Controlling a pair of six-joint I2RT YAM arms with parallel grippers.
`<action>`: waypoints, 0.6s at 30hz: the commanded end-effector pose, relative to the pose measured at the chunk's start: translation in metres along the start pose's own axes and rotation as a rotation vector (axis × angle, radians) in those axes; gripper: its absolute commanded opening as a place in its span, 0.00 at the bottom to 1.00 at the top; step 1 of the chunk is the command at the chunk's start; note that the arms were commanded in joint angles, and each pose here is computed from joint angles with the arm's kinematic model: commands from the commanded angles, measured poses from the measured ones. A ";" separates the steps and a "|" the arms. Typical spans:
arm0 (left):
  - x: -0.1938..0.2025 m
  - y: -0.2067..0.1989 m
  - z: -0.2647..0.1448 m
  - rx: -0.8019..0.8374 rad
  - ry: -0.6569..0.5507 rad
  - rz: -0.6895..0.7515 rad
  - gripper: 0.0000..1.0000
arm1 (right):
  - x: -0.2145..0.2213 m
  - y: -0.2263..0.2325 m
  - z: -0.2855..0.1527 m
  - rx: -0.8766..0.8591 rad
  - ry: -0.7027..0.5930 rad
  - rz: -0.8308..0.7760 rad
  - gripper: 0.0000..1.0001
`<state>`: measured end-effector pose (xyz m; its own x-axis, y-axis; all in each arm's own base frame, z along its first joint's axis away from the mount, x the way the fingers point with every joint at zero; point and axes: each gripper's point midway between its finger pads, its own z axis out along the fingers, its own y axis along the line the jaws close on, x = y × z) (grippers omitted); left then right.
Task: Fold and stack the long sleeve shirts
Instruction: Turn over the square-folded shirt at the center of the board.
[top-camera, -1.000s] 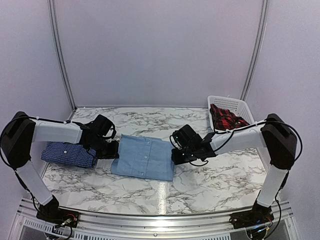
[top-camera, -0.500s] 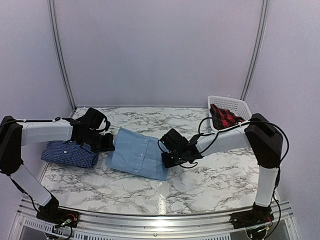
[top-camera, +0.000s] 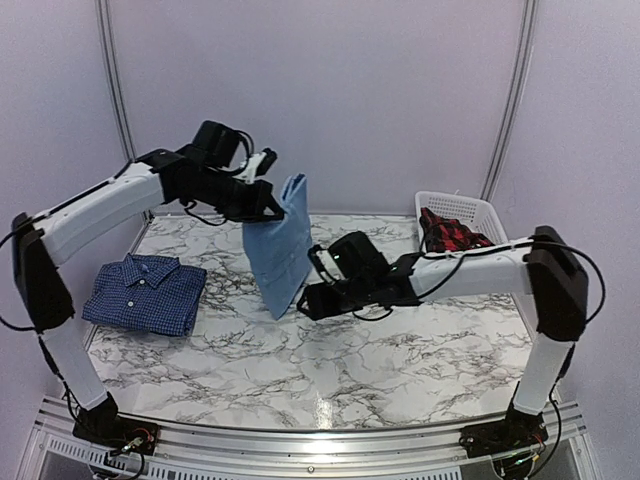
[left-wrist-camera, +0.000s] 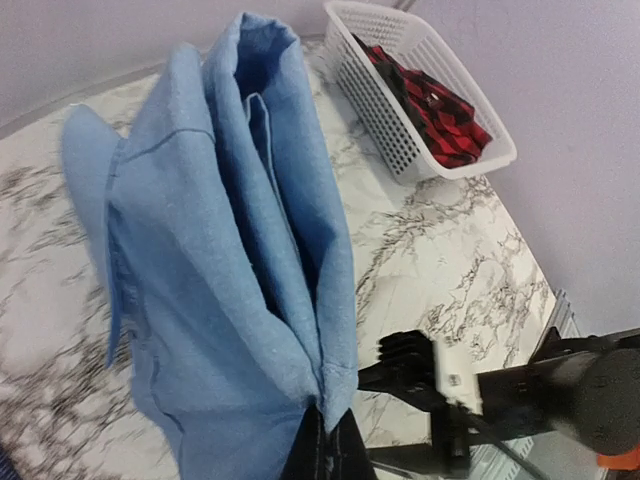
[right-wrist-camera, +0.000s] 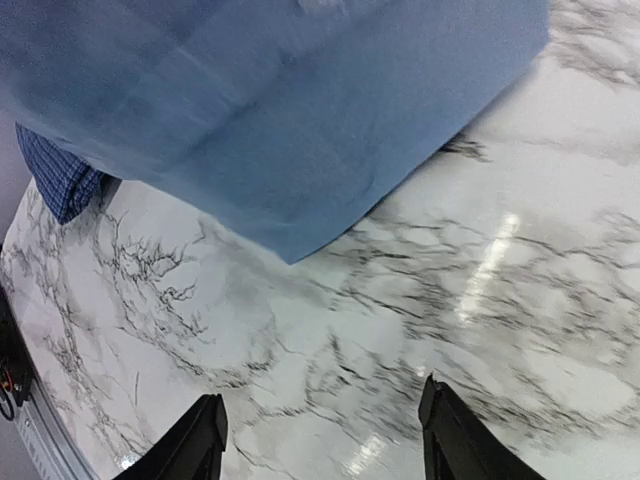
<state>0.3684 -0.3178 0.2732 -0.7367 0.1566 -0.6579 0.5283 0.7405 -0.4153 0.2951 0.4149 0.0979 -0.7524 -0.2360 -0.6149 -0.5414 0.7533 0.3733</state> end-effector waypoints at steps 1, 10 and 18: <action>0.070 -0.024 0.120 0.072 0.322 -0.054 0.00 | -0.018 -0.058 -0.072 0.109 -0.107 0.067 0.63; 0.091 -0.133 0.220 0.217 0.342 -0.065 0.37 | 0.019 -0.131 -0.170 0.356 -0.218 0.185 0.68; 0.045 -0.122 0.160 0.117 0.165 -0.008 0.66 | 0.017 -0.137 -0.138 0.347 -0.173 0.196 0.70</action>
<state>0.3067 -0.5342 0.0976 -0.8442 0.3920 -0.3655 0.5350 0.6584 -0.5294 0.2901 0.2149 0.1408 -0.7280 0.0015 -0.6856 -0.2333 0.9398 0.2498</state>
